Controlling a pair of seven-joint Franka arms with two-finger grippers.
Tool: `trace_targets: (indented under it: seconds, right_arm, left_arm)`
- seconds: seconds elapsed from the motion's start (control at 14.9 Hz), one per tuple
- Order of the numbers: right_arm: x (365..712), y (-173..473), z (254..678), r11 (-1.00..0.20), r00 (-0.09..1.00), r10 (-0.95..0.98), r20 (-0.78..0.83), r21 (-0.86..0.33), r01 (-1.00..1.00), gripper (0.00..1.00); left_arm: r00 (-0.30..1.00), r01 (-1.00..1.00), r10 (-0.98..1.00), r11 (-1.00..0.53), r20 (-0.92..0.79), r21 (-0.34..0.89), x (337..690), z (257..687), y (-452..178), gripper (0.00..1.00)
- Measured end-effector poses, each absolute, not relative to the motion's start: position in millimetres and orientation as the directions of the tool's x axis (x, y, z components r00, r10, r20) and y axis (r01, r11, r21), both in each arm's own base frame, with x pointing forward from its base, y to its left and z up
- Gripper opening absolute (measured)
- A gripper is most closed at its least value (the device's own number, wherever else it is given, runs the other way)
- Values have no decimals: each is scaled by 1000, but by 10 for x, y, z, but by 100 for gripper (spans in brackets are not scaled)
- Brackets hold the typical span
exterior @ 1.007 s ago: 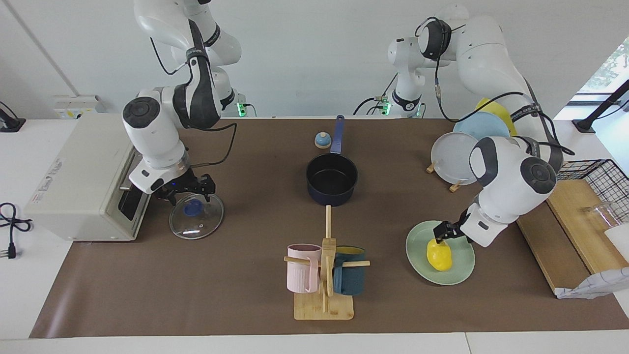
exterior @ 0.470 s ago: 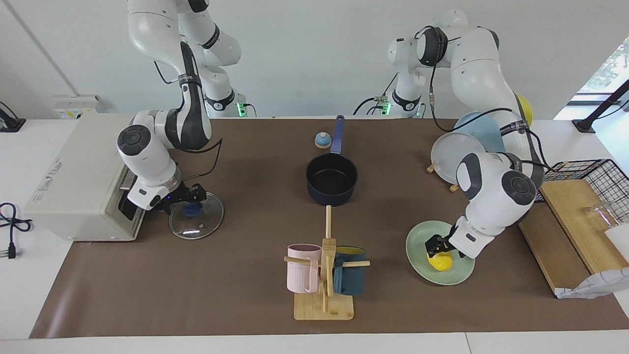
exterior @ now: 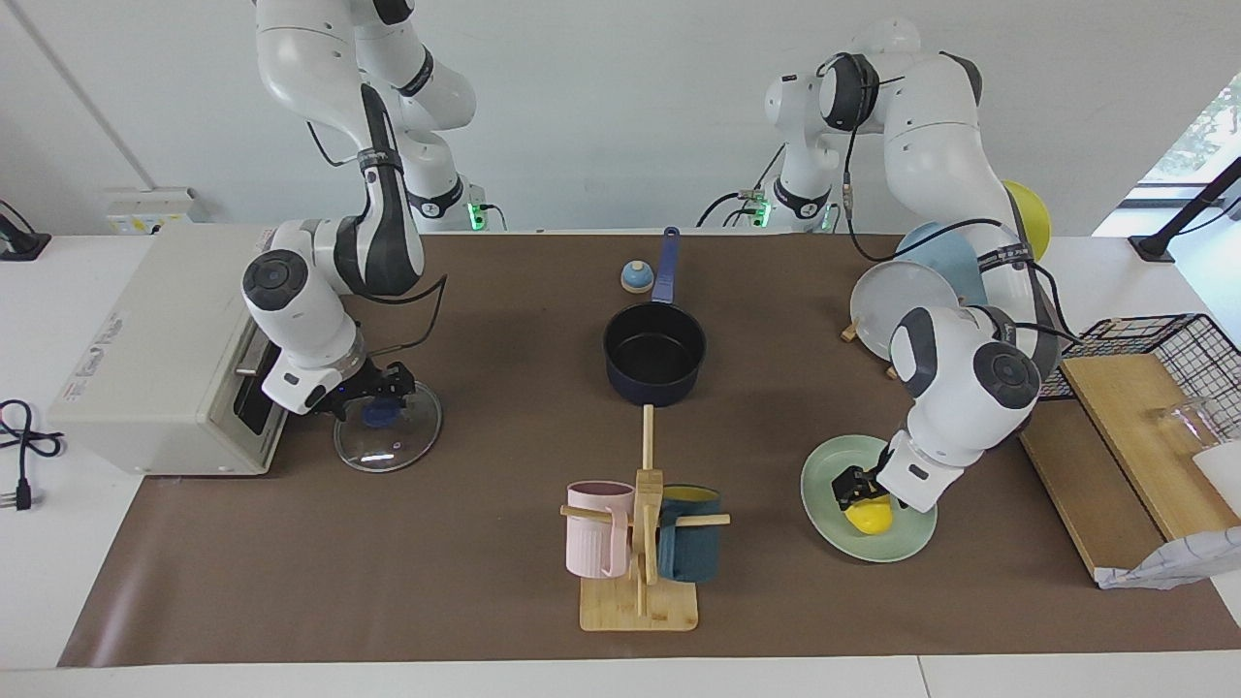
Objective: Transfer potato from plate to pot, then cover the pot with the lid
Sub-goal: 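Grasp the yellow potato with the left gripper while the right gripper grasps the lid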
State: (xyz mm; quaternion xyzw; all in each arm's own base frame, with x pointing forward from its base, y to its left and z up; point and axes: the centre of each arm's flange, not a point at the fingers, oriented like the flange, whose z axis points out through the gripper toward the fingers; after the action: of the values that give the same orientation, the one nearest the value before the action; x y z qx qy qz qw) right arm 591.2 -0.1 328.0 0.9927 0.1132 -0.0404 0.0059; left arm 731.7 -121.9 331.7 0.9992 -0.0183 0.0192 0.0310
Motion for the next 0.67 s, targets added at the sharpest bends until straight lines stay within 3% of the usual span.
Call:
trace_targets:
  seconds: [0.13,0.34,0.67]
  right_arm:
    - [5903,78,3256,-971,968,238,-77,3,239,100]
    - [5893,153,3217,-968,966,251,-60,6,252,100]
    - [5884,117,3197,-960,959,279,-60,5,279,95]
  left_arm:
    - [999,-31,-29,-998,40,59,7310,3307,-1244,97]
    - [999,-23,-20,-998,44,59,7312,3325,-1242,62]
    - [999,-1,2,-998,49,59,7313,3383,-1227,60]
